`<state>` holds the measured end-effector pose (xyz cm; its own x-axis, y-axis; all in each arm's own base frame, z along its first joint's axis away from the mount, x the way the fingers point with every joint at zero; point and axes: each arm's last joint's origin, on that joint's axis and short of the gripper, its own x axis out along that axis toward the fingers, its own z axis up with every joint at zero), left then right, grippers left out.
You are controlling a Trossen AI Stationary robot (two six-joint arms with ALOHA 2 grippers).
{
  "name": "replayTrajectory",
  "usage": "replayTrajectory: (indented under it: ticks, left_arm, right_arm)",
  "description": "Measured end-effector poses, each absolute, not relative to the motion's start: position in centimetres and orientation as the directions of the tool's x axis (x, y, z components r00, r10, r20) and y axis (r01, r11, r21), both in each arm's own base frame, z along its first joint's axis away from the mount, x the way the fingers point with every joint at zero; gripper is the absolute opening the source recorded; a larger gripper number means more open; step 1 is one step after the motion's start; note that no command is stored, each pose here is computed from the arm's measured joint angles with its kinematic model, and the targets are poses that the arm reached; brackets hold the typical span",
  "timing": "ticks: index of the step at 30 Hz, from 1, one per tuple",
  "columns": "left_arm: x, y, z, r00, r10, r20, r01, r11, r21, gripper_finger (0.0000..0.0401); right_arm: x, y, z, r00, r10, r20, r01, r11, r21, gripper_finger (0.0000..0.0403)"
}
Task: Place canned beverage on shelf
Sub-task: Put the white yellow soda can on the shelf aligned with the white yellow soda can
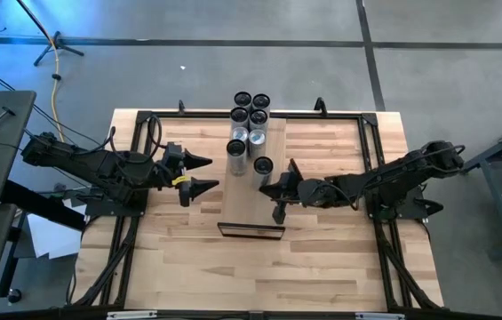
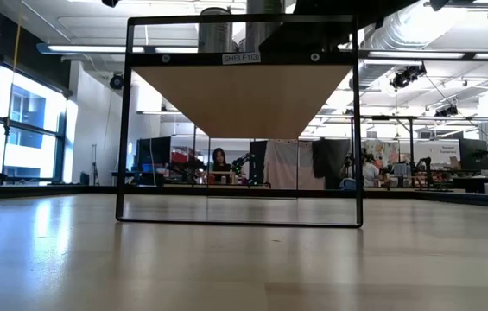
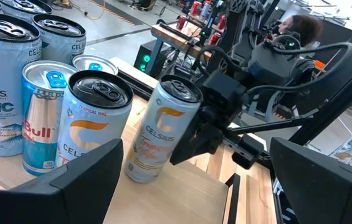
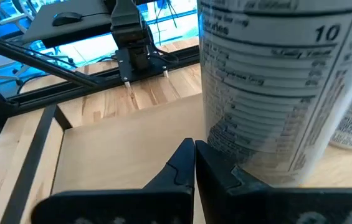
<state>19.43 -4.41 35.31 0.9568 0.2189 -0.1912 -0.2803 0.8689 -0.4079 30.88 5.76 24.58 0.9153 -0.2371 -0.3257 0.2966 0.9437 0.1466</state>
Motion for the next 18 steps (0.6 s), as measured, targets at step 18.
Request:
replayTrajectory:
  ticks: [18]
  left_arm:
    - [19.4,-4.4,35.3,0.957,0.219,-0.191,-0.280,0.869,-0.409,0.0374]
  right_arm:
    - [31.4,3.6,24.9,0.920,-0.251,-0.300,0.287,0.955,0.081,0.0000]
